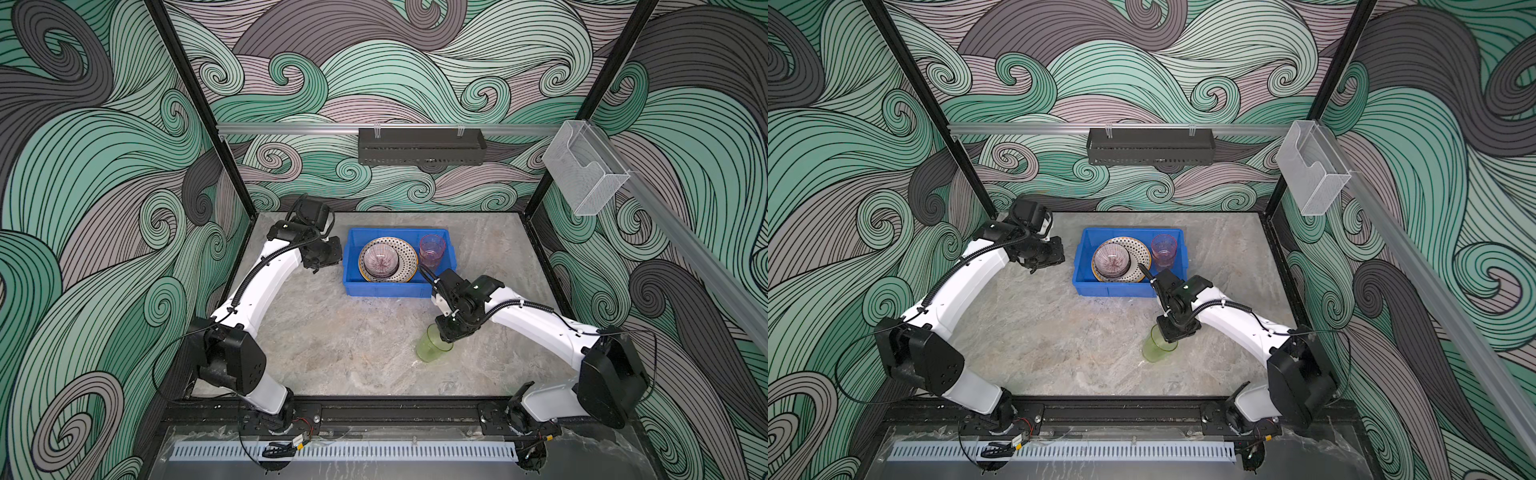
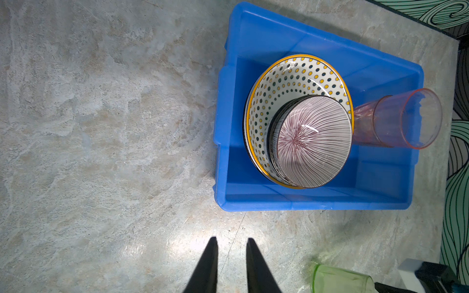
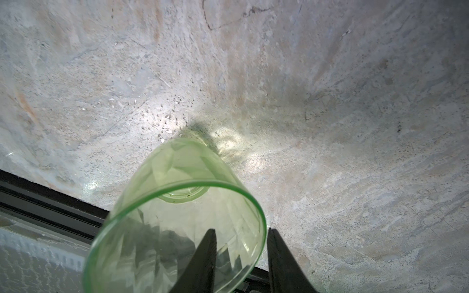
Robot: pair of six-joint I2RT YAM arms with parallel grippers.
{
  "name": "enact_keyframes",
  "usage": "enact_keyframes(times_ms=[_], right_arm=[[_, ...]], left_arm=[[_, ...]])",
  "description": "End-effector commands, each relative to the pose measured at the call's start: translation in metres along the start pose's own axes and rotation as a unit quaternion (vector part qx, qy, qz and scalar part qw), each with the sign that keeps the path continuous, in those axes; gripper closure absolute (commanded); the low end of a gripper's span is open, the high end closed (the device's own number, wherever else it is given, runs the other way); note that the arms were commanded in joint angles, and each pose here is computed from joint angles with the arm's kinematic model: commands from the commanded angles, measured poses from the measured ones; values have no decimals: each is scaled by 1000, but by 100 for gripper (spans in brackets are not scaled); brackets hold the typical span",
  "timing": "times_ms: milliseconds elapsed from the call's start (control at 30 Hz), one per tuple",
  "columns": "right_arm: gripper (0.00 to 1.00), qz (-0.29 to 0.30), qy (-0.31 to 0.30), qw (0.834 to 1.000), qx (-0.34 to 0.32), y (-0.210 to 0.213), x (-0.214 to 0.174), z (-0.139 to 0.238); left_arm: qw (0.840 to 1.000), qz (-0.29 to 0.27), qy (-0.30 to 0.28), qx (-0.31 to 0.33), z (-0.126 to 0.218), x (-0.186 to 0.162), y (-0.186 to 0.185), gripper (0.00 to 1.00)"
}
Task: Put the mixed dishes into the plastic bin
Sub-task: 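Grip the green cup rim with the right gripper and lift it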
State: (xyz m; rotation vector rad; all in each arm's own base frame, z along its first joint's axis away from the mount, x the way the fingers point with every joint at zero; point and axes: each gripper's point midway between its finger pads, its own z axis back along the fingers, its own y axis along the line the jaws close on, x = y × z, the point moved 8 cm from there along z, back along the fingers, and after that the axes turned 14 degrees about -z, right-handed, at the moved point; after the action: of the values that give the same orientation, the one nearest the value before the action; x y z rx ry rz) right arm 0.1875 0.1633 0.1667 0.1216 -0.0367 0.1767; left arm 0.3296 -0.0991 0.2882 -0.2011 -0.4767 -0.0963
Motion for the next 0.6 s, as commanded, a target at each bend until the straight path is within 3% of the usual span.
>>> enact_keyframes(times_ms=[0,567], right_arm=[[64,-5,-6,1000,-1,1,0,3],[64,-17,1,1000,24,11,6,-6]], left_arm=[[1000,8,-7,2,4,0,3,76],[1000,8,-9,7,7,-2,4,76]])
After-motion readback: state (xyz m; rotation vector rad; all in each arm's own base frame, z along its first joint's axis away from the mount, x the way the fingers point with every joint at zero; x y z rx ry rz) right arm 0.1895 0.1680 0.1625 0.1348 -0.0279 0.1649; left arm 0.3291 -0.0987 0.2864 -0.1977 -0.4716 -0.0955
